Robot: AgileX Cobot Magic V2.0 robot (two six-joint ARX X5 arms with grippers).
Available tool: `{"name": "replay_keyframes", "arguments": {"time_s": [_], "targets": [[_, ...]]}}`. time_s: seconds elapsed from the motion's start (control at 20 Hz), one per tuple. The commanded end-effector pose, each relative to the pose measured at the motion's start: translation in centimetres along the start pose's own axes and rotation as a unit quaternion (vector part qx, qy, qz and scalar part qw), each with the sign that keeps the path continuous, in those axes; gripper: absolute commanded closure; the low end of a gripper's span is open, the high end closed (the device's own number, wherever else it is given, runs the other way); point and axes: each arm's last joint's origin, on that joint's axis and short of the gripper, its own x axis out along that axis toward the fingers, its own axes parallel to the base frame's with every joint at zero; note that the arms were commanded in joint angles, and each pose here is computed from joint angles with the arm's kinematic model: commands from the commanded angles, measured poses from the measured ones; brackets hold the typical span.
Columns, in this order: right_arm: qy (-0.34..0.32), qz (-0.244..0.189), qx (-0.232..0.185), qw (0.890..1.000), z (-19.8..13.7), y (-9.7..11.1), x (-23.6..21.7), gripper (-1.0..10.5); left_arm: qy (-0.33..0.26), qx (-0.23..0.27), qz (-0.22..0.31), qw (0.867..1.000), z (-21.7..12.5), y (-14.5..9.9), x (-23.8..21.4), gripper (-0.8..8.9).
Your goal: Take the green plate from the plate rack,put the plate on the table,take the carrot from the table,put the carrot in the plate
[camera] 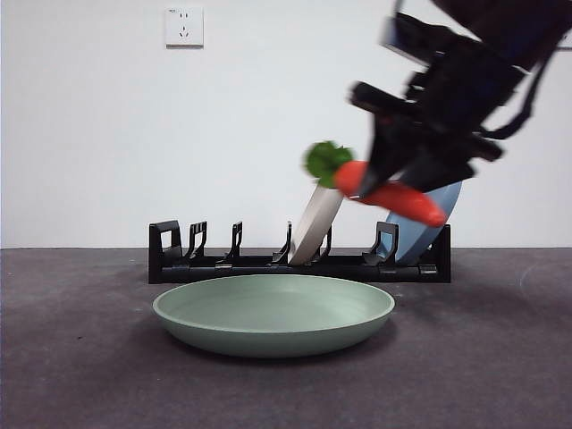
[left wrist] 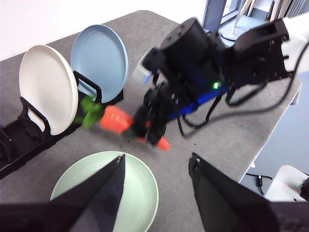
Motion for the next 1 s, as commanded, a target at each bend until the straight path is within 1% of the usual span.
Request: {"name": "replay_keyframes", "arguments": {"time_s": [0.05, 0.15, 0.3, 0.5, 0.7, 0.75, 0.8, 0.9, 0.95, 1.0], "targets": [[0.026, 0.031, -0.024, 0.999, -1.1, 2.9, 1.9, 9.6, 0.0, -0.002, -0.001, 1.0, -0.1, -0.1, 0.0, 5.85], [0.039, 0.028, -0.044, 0.998, -2.0, 4.7, 3.6, 9.6, 0.001, -0.002, -0.001, 1.0, -0.1, -0.1, 0.0, 5.85], [0.054, 0.033, -0.051, 0.997, -3.3, 5.7, 6.3, 9.6, 0.003, -0.002, -0.001, 1.0, -0.1, -0.1, 0.0, 5.85], [0.064, 0.031, -0.046, 0.996, -4.5, 5.6, 8.7, 9.6, 0.009, -0.001, 0.0, 1.0, -0.2, 0.0, 0.0, 5.85], [0.073, 0.03, -0.045, 0.996, -5.0, 5.5, 9.4, 9.6, 0.009, -0.001, 0.0, 1.0, -0.2, 0.0, 0.0, 5.85], [0.075, 0.03, -0.045, 0.996, -5.1, 5.5, 9.5, 9.1, 0.01, -0.001, 0.0, 1.0, -0.2, 0.0, 0.0, 5.85], [0.075, 0.03, -0.044, 0.996, -5.1, 5.5, 9.5, 8.0, 0.01, -0.001, 0.0, 1.0, -0.2, 0.0, 0.0, 5.85], [0.076, 0.03, -0.045, 0.996, -5.1, 5.5, 9.5, 5.0, 0.013, 0.0, 0.0, 1.0, -0.3, 0.0, 0.0, 5.85], [0.077, 0.029, -0.044, 0.996, -5.1, 5.5, 9.5, 4.0, 0.015, 0.0, 0.0, 1.0, -0.3, 0.0, 0.0, 5.85], [0.074, 0.03, -0.044, 0.996, -5.0, 5.5, 9.3, 3.8, 0.016, 0.001, 0.001, 1.0, -0.4, 0.0, 0.0, 5.85]]}}
